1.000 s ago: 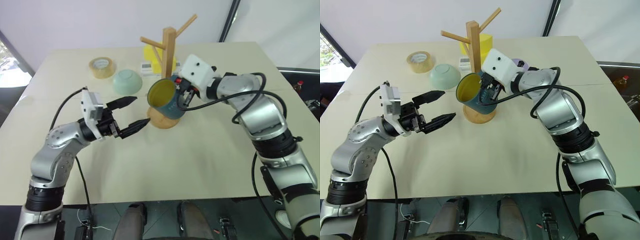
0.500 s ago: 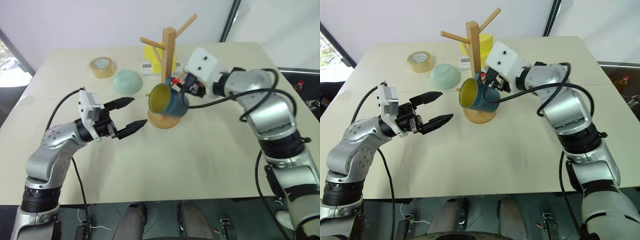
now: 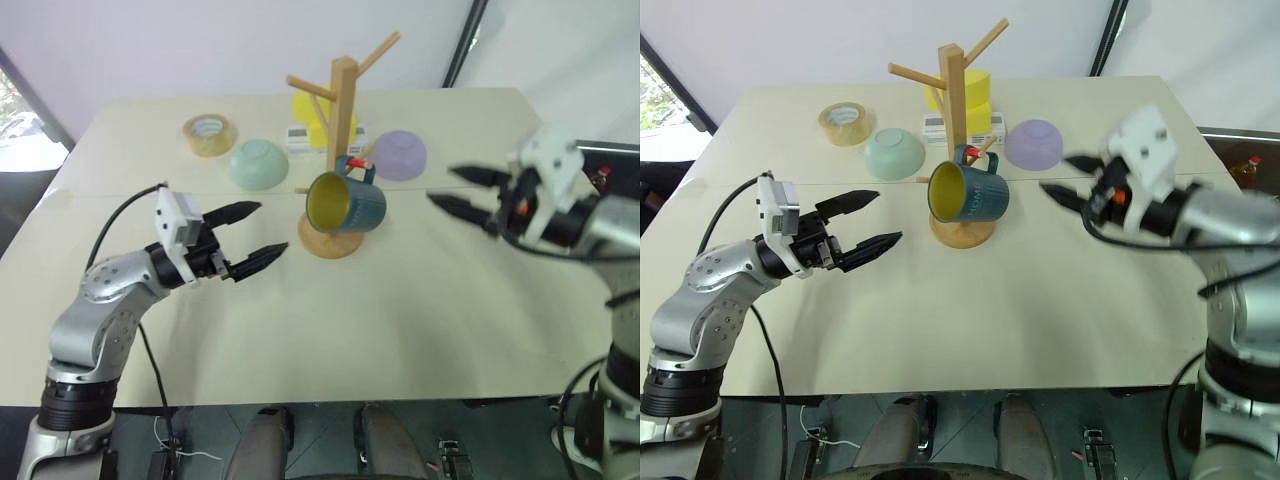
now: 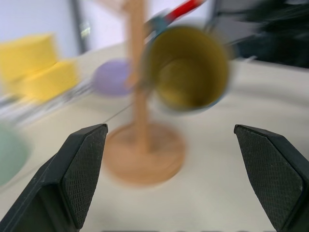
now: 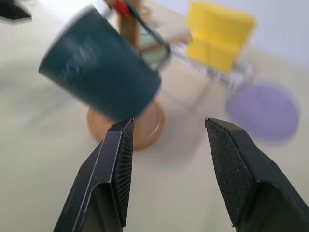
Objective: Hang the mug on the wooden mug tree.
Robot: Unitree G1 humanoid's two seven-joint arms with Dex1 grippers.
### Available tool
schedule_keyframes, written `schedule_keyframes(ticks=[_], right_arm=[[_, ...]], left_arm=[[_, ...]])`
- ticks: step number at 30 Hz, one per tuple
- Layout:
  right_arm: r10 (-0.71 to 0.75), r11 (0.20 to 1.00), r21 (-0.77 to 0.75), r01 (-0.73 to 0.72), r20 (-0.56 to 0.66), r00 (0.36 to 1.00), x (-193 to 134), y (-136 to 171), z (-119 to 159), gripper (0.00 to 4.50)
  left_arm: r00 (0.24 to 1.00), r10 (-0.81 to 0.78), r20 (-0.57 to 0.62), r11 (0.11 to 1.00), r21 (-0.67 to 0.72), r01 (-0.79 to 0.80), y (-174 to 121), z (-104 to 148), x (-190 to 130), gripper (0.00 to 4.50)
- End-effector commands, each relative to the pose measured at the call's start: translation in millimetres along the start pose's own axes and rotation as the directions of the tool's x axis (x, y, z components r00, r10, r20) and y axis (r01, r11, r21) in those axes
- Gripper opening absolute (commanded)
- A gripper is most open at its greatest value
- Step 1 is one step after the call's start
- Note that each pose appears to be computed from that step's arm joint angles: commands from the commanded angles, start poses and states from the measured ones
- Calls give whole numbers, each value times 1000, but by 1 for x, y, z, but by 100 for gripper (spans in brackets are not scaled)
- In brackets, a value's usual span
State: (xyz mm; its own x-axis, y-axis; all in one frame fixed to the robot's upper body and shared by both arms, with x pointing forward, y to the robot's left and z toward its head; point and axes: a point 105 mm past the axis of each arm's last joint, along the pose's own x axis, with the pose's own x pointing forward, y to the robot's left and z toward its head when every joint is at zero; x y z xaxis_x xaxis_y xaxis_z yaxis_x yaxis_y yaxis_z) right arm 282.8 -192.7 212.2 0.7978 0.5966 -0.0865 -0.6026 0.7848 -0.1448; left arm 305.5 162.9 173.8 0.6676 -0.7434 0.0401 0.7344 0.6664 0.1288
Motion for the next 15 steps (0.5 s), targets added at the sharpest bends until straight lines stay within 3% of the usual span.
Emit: schedule_keyframes(ticks=[1, 5, 15], right_arm=[[-78, 997, 17, 77, 90, 993, -9, -2, -10, 241], [-117, 993, 43, 113, 105, 988, -7, 3, -41, 241], [-106, 992, 92, 90, 183, 977, 11, 4, -44, 241]], left_arm=[[991, 136, -14, 990, 36, -136, 16, -9, -15, 450], [973, 218, -81, 976, 46, -215, 20, -36, -32, 450], [946, 297, -129, 955, 30, -296, 20, -63, -52, 450]])
